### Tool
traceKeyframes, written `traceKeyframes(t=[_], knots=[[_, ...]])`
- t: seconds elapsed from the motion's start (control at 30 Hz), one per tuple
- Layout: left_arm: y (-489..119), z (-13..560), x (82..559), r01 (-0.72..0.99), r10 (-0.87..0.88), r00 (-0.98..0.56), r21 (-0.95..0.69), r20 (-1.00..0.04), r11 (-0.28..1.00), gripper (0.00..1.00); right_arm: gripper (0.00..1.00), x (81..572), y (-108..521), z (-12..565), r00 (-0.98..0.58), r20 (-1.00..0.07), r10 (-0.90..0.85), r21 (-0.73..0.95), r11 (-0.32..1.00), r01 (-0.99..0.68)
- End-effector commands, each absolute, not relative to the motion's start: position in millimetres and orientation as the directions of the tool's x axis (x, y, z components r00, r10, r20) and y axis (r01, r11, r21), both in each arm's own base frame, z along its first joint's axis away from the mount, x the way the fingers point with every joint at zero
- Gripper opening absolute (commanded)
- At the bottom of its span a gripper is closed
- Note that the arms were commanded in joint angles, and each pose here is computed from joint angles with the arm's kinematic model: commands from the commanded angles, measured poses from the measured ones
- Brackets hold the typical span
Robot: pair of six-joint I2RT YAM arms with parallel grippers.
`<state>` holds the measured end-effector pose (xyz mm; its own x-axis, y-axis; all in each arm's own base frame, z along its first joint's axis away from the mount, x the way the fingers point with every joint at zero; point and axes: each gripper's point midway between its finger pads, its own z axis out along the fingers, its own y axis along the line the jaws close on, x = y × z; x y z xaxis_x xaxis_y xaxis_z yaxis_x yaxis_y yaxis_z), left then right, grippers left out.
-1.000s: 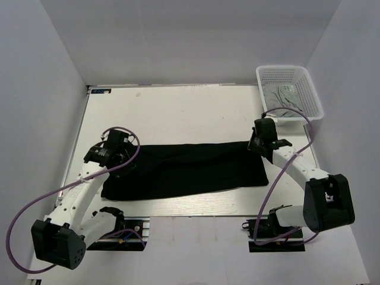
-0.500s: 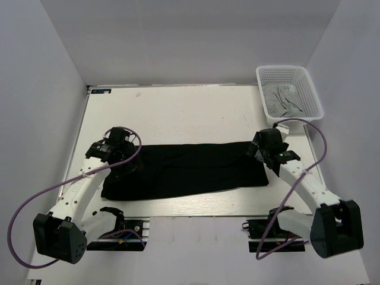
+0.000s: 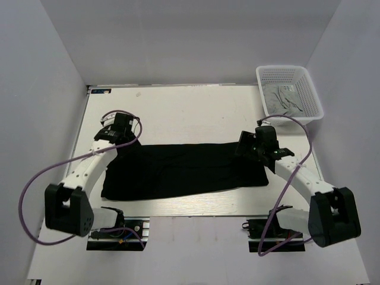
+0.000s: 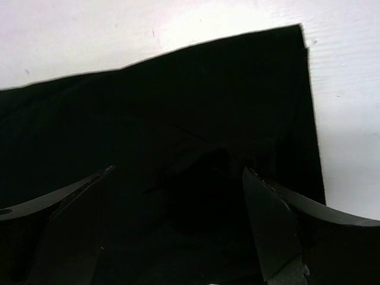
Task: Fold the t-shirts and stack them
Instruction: Fold the other side of the tshirt into a rectangle
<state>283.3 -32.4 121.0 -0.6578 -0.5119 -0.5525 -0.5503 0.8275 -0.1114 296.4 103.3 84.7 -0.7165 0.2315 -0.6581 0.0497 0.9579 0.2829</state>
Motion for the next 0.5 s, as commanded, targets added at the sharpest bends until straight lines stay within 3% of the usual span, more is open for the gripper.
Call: traceKeyframes(t=[0.0, 0.27, 0.3, 0.33, 0.47], knots=[[-23, 124, 320, -0.603, -0.534, -0.56, -0.131, -0.634, 0.787, 0.72, 0.9, 315, 125, 102, -0.694, -0.693, 0.198, 0.323, 0.945, -0.054], [12, 97, 331, -0.681, -0.527, -0.543, -0.025, -0.653, 0.732, 0.55, 0.9, 318, 129, 78, -0.732, -0.649, 0.206, 0.335, 0.942, -0.032], [14, 91, 336, -0.688, -0.532, -0.537, -0.026, -0.654, 0.726, 0.51, 0.9, 318, 130, 74, -0.742, -0.64, 0.203, 0.33, 0.944, -0.027], [12, 88, 339, -0.671, -0.52, -0.555, -0.02, -0.65, 0.741, 0.41, 0.9, 317, 130, 71, -0.747, -0.633, 0.203, 0.329, 0.944, -0.022], [13, 71, 348, -0.651, -0.52, -0.586, -0.02, -0.621, 0.759, 0.37, 0.9, 316, 123, 62, -0.755, -0.62, 0.214, 0.308, 0.951, 0.017]])
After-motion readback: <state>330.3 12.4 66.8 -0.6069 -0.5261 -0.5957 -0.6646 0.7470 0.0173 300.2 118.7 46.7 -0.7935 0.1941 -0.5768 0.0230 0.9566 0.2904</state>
